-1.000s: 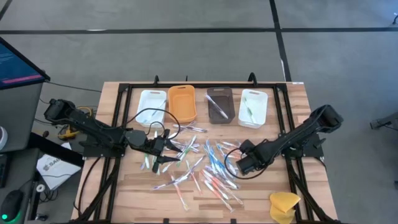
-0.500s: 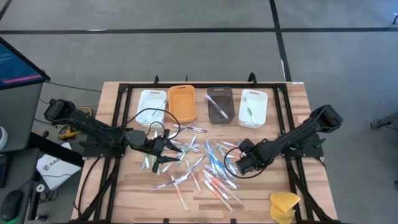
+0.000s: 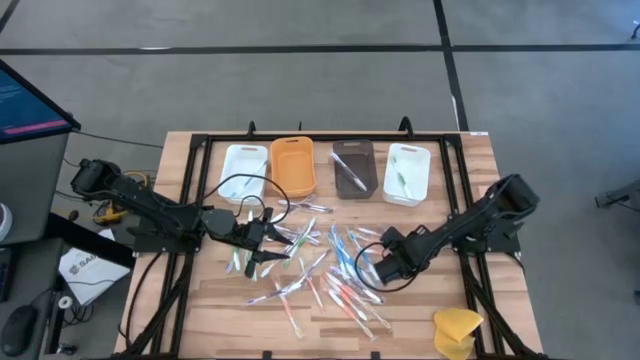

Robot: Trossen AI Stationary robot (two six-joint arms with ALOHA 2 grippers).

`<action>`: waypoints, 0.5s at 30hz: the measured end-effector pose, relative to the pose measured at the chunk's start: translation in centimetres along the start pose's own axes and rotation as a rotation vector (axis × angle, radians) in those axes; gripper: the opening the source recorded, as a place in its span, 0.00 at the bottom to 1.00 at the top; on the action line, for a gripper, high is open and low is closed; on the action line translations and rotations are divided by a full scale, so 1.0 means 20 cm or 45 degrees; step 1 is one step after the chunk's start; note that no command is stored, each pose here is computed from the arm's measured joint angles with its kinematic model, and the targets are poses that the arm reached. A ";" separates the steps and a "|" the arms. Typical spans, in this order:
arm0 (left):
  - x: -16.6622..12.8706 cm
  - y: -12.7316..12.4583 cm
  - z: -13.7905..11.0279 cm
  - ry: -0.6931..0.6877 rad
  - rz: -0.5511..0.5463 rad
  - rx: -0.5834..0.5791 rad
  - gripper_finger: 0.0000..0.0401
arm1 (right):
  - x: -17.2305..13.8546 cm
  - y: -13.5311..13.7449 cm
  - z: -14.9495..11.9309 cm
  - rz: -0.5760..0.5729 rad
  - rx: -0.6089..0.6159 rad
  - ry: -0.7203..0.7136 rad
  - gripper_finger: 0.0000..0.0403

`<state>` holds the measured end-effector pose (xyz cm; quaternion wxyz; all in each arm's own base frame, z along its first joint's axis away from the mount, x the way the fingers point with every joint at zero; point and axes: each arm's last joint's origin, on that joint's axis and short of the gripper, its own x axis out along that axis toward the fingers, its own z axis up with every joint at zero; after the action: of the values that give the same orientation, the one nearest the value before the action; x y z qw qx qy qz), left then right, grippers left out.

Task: Pick & Place Toothbrushes
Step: Put the blue toothbrush into the left white bin

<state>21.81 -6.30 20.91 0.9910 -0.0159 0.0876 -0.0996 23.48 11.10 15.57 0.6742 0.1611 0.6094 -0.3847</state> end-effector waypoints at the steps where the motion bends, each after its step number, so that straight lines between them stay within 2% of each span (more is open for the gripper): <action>1: 0.00 0.00 0.00 0.003 0.000 0.000 0.39 | 0.01 0.00 0.01 -0.004 0.004 0.003 0.66; 15: 0.00 0.00 -0.01 0.016 -0.001 0.001 0.39 | 0.02 0.00 0.04 0.006 0.006 0.014 0.66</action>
<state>21.79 -6.31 20.79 0.9904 -0.0147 0.0939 -0.0999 24.04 10.45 15.28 0.6714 0.1662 0.6119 -0.3836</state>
